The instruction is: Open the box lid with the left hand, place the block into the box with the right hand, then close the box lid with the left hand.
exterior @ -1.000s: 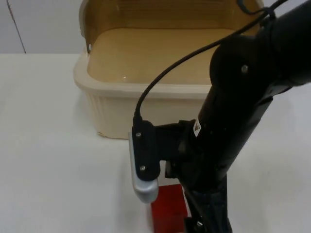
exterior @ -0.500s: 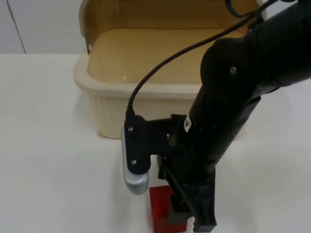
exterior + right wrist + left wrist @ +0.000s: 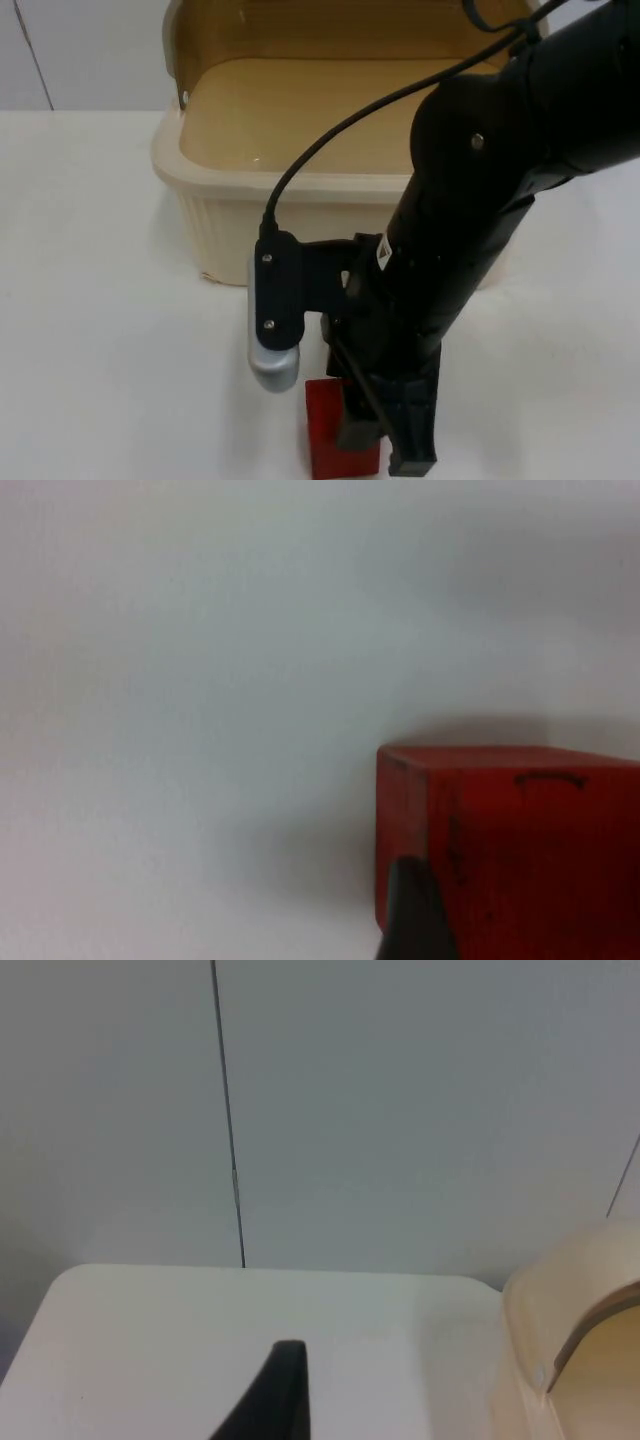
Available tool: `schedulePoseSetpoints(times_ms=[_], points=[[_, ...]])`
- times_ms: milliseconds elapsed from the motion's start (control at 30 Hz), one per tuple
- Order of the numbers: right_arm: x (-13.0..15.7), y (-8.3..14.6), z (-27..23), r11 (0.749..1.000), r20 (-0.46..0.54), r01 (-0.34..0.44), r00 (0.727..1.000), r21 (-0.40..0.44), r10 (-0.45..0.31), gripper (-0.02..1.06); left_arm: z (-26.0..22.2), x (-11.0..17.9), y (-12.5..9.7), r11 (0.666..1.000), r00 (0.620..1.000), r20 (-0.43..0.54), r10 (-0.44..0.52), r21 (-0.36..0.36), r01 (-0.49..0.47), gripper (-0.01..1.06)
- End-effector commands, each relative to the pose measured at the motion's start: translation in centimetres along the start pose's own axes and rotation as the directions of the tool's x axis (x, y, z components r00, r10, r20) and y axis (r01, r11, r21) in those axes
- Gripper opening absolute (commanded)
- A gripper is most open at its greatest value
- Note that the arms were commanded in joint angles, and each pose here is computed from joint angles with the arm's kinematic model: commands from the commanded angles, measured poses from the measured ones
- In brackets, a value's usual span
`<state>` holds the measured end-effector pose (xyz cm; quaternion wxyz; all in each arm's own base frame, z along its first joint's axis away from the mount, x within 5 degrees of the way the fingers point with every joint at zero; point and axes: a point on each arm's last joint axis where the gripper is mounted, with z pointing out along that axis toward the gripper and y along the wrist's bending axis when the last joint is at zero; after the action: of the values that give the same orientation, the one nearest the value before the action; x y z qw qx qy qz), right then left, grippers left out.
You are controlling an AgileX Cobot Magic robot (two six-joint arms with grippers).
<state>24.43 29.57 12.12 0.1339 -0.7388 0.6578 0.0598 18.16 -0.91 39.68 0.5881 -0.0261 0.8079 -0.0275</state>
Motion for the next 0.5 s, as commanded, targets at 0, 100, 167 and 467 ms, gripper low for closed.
schedulePoseSetpoints(times_ms=[0,100,167,467], points=[[0.01,0.16,0.23,0.999,-0.010,-0.038,0.999,-0.011,0.038,0.00,-0.32,-0.27,0.08,1.000,1.000,0.014,0.005,-0.005,-0.005,1.05],[-0.08,0.06,0.15,0.998,-0.004,-0.068,0.998,-0.003,0.068,0.00,-0.32,-0.27,0.08,1.000,1.000,0.014,0.005,-0.005,-0.005,1.05],[-0.08,0.06,0.15,0.998,-0.004,-0.068,0.998,-0.003,0.068,0.00,-0.32,-0.27,0.08,1.000,1.000,0.014,0.005,-0.005,-0.005,1.05],[-0.07,0.05,0.22,0.998,-0.004,-0.067,0.998,-0.003,0.067,0.00,-0.32,-0.28,0.15,1.000,1.000,0.015,0.020,-0.013,-0.020,1.05]])
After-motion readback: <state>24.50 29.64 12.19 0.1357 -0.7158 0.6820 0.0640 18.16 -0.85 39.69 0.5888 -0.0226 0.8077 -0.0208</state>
